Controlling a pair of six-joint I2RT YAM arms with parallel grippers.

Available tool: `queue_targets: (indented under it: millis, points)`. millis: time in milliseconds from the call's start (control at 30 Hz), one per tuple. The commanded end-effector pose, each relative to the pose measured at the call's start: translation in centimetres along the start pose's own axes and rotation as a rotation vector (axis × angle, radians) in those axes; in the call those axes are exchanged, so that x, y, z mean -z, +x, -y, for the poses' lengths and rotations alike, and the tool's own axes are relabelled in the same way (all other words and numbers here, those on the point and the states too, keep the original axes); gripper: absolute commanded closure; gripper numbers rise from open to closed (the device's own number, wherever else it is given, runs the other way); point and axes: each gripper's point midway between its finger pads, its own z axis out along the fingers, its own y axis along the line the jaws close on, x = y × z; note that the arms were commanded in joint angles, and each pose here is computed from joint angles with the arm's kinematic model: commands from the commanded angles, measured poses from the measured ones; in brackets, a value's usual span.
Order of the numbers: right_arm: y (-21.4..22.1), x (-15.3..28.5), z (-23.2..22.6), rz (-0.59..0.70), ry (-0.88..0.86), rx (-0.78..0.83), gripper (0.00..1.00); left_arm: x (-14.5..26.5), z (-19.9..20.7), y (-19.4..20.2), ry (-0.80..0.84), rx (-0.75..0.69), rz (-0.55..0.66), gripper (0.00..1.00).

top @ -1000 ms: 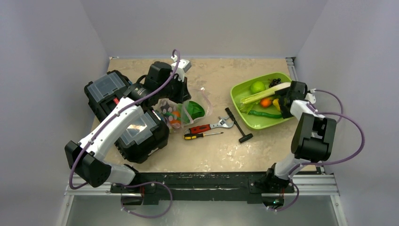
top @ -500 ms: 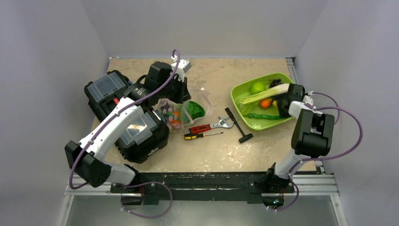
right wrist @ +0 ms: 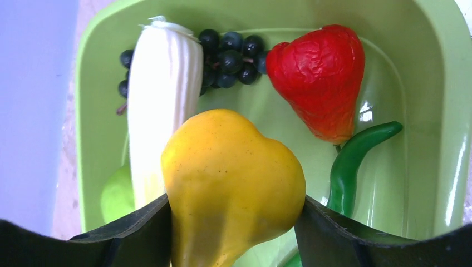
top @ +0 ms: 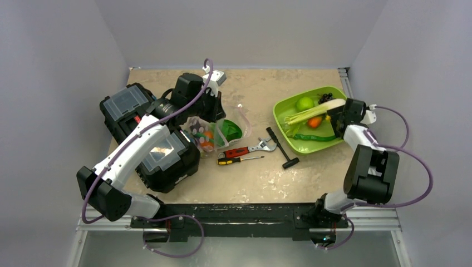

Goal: Place the food in the zip-top bag and seal the zipper
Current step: Pick up the fake fruit from the bin, then place the fake fruit in the zipper food storage bag.

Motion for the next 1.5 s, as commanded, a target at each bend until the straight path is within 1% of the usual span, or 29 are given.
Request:
queue_targets:
  millis: [0, 167, 233, 300, 400, 500, 600, 700, 767, 900, 1067, 1233, 1467]
  points:
    - [-1.6, 3.0, -2.4, 0.045, -0.127, 0.058, 0.95, 1.1, 1.0, -2.1, 0.032, -0.021, 0.07, 1.0]
    - [-1.9, 6.9, -5.5, 0.063, -0.283, 0.146, 0.99, 0.9, 1.1, -2.0, 0.043, -0.02, 0.062, 1.0]
    - [-1.2, 8.7, -7.5, 0.057, -0.383, 0.212, 0.99, 0.7, 1.0, -2.0, 0.041, -0.021, 0.059, 1.0]
    - [0.6, 11.0, -10.4, 0.017, -0.524, 0.309, 0.99, 0.5, 1.0, -1.9, 0.045, -0.019, 0.052, 1.0]
    - [5.3, 14.9, -14.5, -0.057, -0.722, 0.494, 0.98, 0.3, 1.0, -1.7, 0.045, -0.018, 0.042, 1.0]
    - [10.5, 19.3, -17.3, -0.156, -0.91, 0.668, 0.98, 0.2, 0.8, -1.7, 0.036, -0.019, 0.045, 1.0]
    - [14.7, 23.4, -18.5, -0.243, -1.07, 0.802, 0.98, 0.3, 0.8, -1.6, 0.034, -0.02, 0.043, 1.0]
    - [18.2, 27.5, -18.6, -0.329, -1.23, 0.896, 0.98, 0.3, 0.6, -1.6, 0.023, -0.026, 0.048, 1.0]
    - [20.4, 29.8, -18.2, -0.384, -1.306, 0.959, 0.98, 0.4, 0.6, -1.7, 0.022, -0.03, 0.051, 1.0]
    - [24.3, 32.1, -16.8, -0.502, -1.346, 1.045, 0.98, 0.3, 0.7, -1.8, 0.03, -0.029, 0.05, 1.0]
    - [27.6, 33.9, -15.3, -0.572, -1.392, 1.129, 0.98, 0.2, 0.6, -1.7, 0.028, -0.029, 0.049, 1.0]
    - [29.7, 33.1, -14.7, -0.57, -1.327, 1.218, 0.98, 0.5, 0.8, -1.9, 0.035, -0.029, 0.056, 1.0]
    - [30.9, 33.4, -15.6, -0.546, -1.326, 1.231, 0.98, 0.9, 1.2, -2.1, 0.052, -0.036, 0.073, 1.0]
